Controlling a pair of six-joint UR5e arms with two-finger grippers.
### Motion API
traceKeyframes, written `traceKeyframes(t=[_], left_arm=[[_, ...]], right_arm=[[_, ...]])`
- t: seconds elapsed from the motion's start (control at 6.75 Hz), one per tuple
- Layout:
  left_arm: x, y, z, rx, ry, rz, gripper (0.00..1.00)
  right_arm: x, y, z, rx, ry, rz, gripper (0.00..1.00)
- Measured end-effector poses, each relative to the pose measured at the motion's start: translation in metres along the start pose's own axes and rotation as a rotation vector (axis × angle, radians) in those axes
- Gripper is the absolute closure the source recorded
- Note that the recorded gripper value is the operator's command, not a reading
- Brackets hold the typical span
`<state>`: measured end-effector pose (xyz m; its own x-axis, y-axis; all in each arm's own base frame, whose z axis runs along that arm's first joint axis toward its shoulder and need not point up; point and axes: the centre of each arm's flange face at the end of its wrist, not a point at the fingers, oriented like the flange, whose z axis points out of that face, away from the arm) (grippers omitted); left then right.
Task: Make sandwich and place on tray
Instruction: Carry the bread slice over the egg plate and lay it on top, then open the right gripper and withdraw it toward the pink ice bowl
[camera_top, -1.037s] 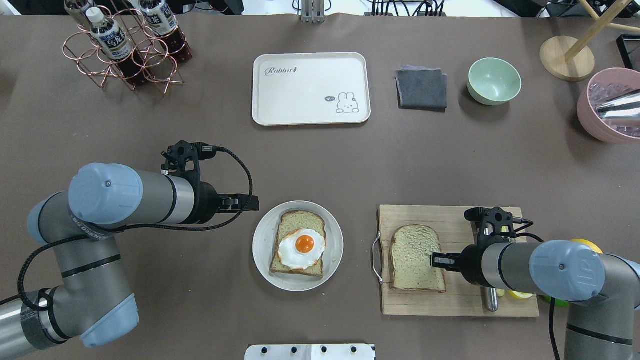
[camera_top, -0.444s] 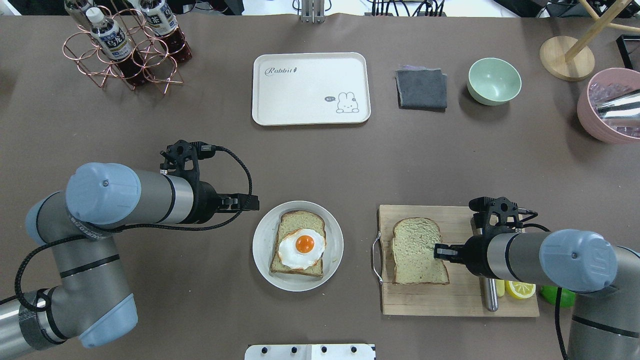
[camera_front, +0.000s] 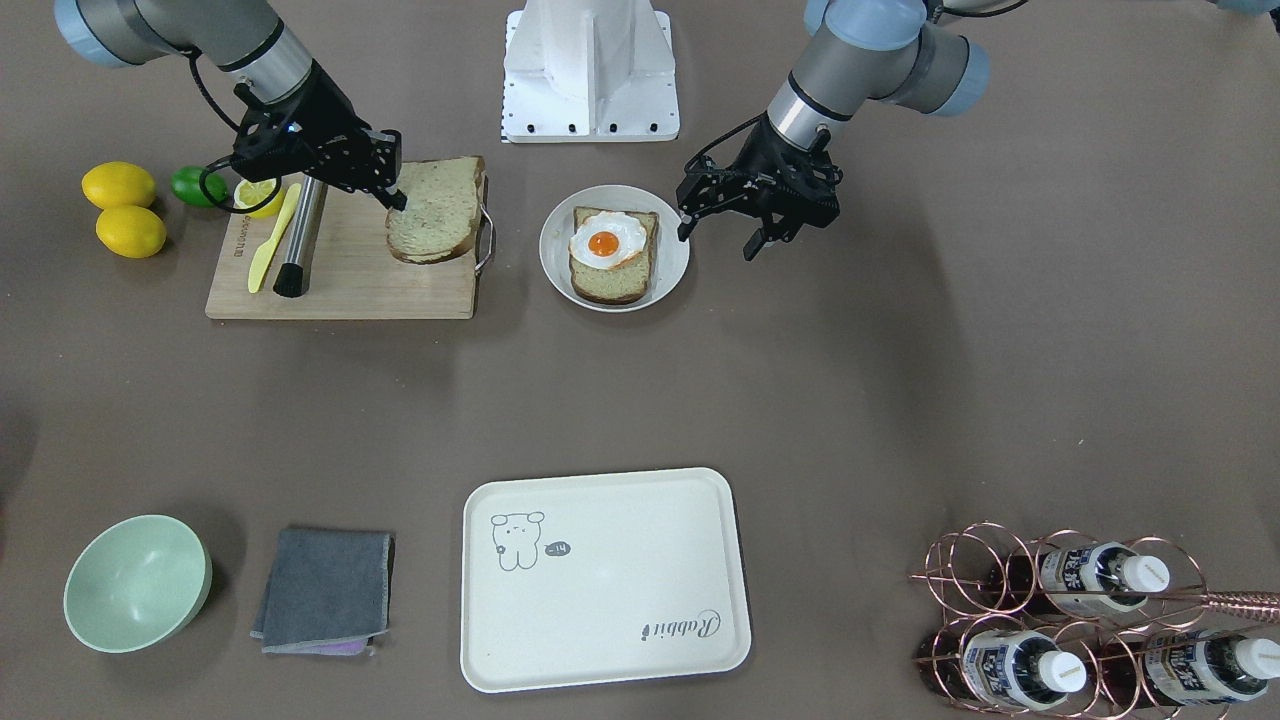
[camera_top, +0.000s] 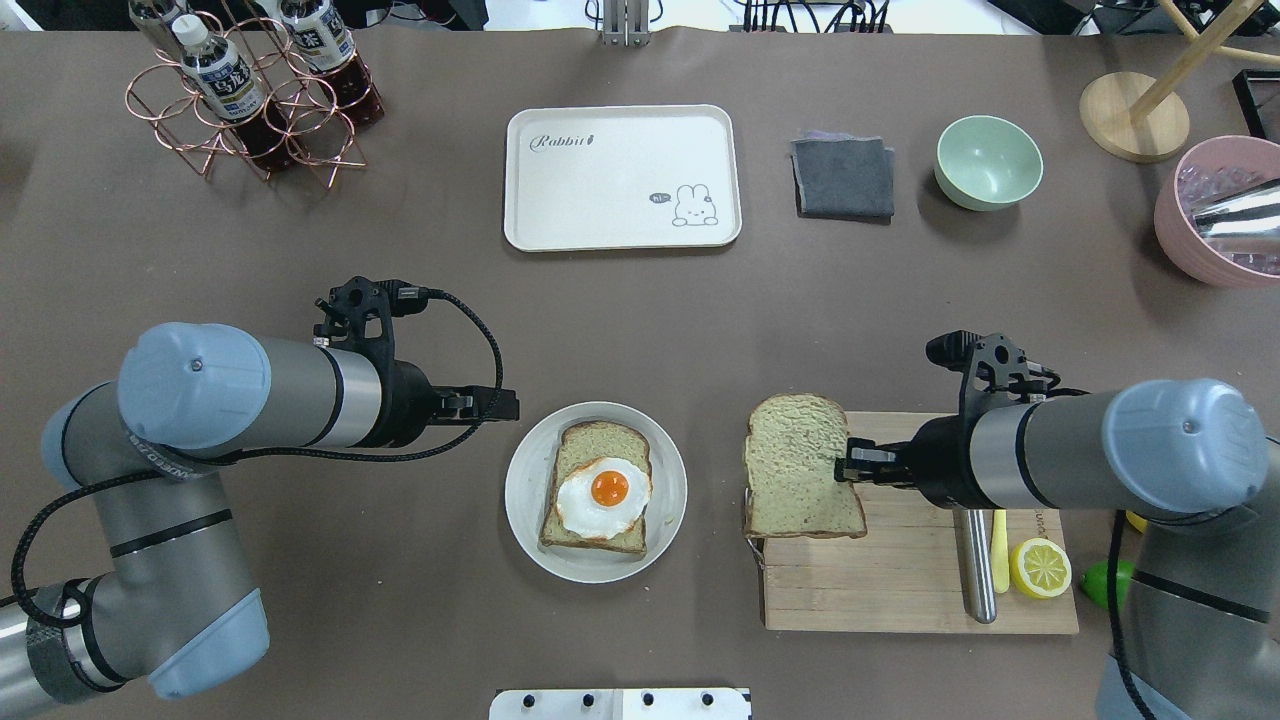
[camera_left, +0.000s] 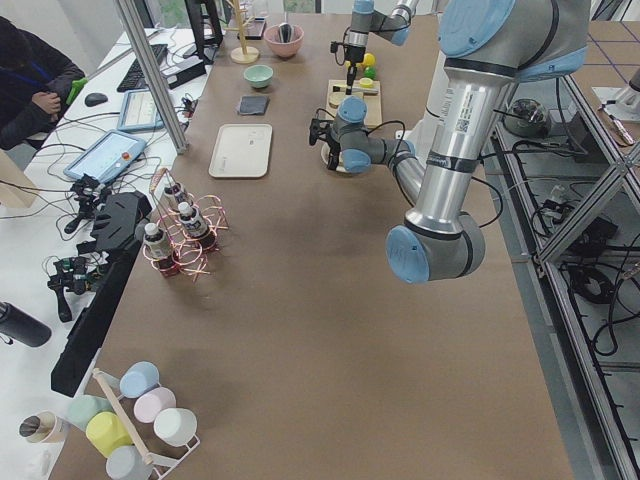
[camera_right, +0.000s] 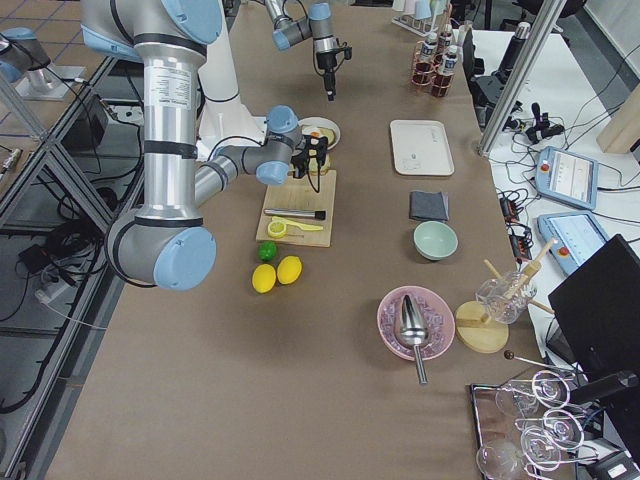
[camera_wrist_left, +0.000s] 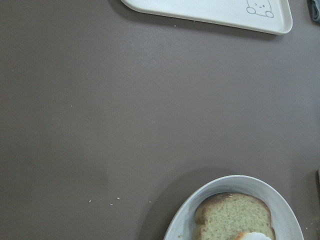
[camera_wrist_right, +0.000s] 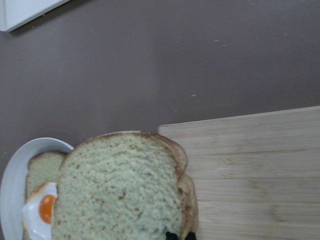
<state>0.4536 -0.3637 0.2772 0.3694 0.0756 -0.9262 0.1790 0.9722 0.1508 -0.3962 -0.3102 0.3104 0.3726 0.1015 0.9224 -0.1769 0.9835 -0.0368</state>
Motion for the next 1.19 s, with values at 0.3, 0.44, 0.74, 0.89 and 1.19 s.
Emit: traceKeyframes(t=[0.3, 0.44, 0.74, 0.89, 1.19], left_arm=[[-0.024, 0.007, -0.015, -0.003, -0.018, -0.002, 0.03], [-0.034, 0.011, -0.024, -0.005, -0.026, -0.003, 0.03], [-0.048, 0.017, -0.034, -0.007, -0.034, -0.005, 0.03], [-0.050, 0.018, -0.036, -0.006, -0.030, -0.004, 0.03], [-0.050, 0.018, -0.037, -0.004, -0.027, -0.005, 0.03]], right_arm=[[-0.091, 0.012, 0.026, 0.021, 0.033, 0.007, 1.00], [-0.125, 0.026, 0.046, 0.034, 0.046, 0.028, 1.00], [-0.159, 0.044, 0.088, 0.062, 0.074, 0.051, 1.00], [-0.163, 0.047, 0.103, 0.070, 0.092, 0.052, 1.00], [-0.157, 0.050, 0.118, 0.071, 0.130, 0.048, 1.00]])
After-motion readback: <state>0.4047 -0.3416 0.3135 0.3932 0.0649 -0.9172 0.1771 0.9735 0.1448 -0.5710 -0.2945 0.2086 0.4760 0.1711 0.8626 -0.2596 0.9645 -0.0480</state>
